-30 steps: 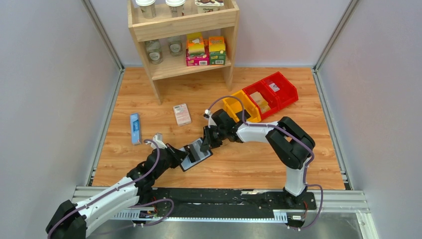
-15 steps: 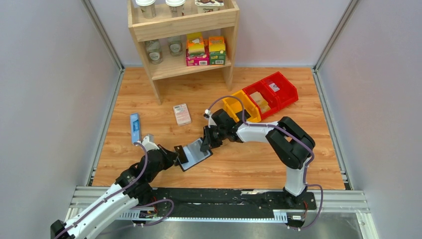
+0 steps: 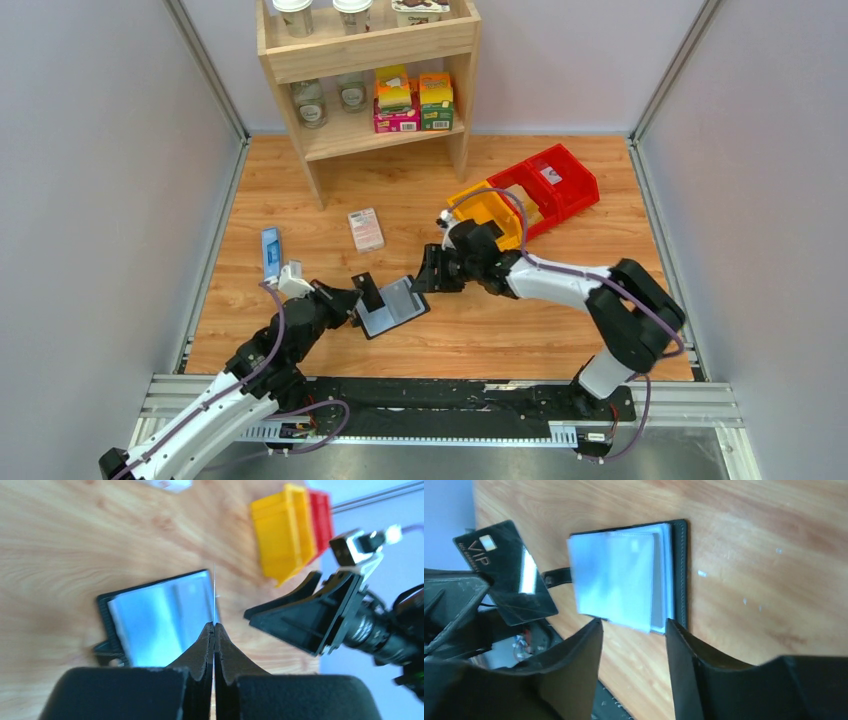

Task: Take the credit cards out of the card holder
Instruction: Place the credit card in the storage box.

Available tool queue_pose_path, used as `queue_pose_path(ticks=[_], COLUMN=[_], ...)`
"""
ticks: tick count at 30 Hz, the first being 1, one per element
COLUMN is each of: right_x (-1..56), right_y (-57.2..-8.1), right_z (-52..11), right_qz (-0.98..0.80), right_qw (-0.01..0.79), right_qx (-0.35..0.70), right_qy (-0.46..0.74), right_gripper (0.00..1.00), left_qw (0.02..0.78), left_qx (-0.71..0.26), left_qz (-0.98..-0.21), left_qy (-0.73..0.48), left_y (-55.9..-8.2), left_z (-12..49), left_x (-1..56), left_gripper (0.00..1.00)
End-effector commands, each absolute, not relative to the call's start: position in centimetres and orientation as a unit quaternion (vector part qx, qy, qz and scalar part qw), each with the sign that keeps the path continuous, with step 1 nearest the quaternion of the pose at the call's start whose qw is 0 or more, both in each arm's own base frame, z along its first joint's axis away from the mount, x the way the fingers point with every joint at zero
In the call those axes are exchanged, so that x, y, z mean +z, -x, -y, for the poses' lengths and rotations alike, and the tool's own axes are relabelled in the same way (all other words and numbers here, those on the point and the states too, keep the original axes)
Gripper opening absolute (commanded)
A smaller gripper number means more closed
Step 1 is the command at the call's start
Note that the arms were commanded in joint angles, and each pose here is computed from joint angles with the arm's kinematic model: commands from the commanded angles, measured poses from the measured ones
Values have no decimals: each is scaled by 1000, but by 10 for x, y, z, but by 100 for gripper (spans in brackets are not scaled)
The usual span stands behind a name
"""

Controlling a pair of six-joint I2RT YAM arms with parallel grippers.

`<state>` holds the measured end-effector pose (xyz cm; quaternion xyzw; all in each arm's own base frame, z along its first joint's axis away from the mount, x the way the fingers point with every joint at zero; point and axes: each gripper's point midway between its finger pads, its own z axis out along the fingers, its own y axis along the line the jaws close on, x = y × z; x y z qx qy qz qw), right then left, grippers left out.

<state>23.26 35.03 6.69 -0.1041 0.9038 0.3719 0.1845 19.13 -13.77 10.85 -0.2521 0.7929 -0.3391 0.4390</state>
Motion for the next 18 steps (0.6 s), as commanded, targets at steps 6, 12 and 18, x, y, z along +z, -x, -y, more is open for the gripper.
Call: queue_pose_path(ticks=[6,12,18], right_x=[190,223,232], right_y=[-232,-221,-224], right_z=[-350,-355,-366], right_qz=[-767,-709,-697], right_qw=[310,326,329], right_qx=[560,623,635], right_qy=[-34,-54,-45], right_gripper=[70,72,63], left_qw=[468,453,456], left_qx=[-530,-586,-591], left_qz=[-655,-621,-617], left_qy=[266,256,249], left_y=[-218,-225,-227], left_z=[184,207,215], left_x=[205,233,242], left_gripper=[0,0,0])
